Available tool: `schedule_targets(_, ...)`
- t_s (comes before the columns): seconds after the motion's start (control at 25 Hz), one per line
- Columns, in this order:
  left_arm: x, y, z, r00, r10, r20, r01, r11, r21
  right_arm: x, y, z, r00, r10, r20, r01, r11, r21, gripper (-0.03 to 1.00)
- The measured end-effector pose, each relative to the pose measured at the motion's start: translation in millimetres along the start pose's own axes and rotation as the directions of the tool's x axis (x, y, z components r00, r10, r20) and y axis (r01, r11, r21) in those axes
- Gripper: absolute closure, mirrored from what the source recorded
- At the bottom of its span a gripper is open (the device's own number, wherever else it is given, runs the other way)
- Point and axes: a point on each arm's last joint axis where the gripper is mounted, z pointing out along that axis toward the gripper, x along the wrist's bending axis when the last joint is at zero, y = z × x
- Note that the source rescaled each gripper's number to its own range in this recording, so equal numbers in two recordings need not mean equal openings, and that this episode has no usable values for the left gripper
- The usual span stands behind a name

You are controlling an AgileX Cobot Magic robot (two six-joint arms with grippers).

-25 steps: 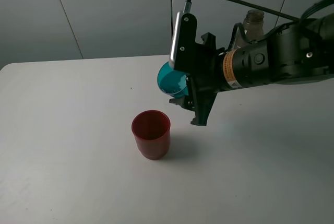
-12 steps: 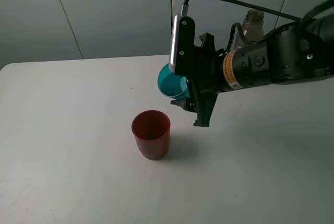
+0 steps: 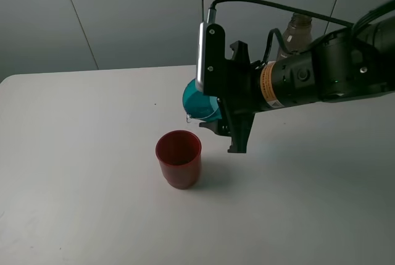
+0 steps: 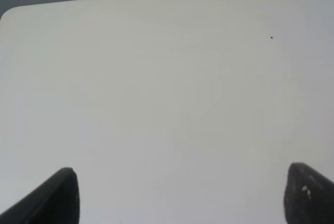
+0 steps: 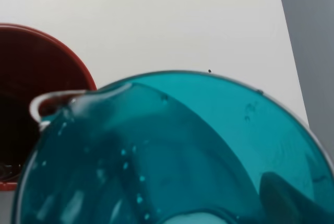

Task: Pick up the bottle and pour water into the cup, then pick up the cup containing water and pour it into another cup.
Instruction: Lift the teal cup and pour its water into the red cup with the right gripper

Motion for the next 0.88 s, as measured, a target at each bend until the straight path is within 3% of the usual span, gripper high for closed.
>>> schedule_targets(0.6,0.0,0.0,0.0,1.0,0.0,0.0,0.0,1.0,0.0,-15.6,7.1,4.9,0.998,-0.056,0.04,0.055,0.998,0.014,0.92)
schedule_targets(0.88,0.0,0.0,0.0,1.0,0.0,0.0,0.0,1.0,0.0,-5.1,10.5,14.2,0.987,-0.158,0.003,0.158,0.986,0.056,0.92)
